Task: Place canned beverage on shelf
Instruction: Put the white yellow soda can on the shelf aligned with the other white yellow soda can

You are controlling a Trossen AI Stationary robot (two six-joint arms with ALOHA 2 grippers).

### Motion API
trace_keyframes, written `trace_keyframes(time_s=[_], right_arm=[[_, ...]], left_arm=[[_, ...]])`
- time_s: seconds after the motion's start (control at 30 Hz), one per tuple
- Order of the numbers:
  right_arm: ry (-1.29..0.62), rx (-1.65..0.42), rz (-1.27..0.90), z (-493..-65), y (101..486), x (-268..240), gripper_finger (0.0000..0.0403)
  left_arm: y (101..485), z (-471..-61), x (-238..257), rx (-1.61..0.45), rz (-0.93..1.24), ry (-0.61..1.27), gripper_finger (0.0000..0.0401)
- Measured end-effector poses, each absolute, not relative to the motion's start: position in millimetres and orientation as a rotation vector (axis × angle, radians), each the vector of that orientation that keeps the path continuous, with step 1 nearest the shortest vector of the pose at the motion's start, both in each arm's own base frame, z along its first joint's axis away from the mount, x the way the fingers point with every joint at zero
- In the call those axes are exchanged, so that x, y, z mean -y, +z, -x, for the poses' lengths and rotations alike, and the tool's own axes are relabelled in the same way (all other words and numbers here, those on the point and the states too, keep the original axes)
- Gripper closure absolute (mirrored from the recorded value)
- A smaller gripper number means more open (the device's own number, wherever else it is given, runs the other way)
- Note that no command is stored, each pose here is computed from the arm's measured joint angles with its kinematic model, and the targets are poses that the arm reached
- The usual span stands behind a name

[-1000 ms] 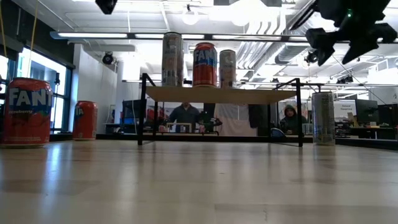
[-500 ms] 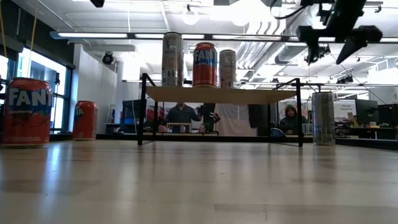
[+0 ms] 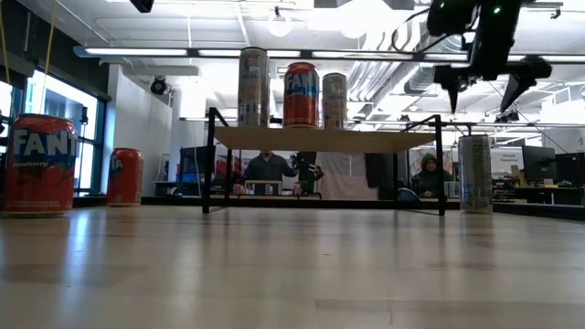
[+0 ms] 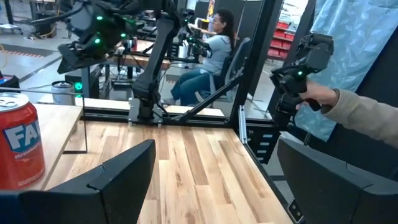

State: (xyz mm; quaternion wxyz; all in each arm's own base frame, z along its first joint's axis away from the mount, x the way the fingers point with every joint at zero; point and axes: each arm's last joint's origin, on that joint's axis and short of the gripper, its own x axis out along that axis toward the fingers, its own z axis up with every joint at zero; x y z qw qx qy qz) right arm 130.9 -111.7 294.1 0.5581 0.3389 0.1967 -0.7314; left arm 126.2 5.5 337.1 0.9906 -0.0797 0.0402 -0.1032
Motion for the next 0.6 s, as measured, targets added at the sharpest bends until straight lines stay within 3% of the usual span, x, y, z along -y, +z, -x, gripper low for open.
trace_keyframes(time_s=[0.2, 0.6], right_arm=[[-1.763, -0.581, -0.903, -133, 278, 138, 0.0008], [-1.769, -0.611, -1.007, -131, 264, 168, 0.0009]], left_arm=[[337, -126, -6, -0.081, 0.169, -0.207, 0.0073], [337, -126, -5, -0.081, 0.17, -0.207, 0.0073]])
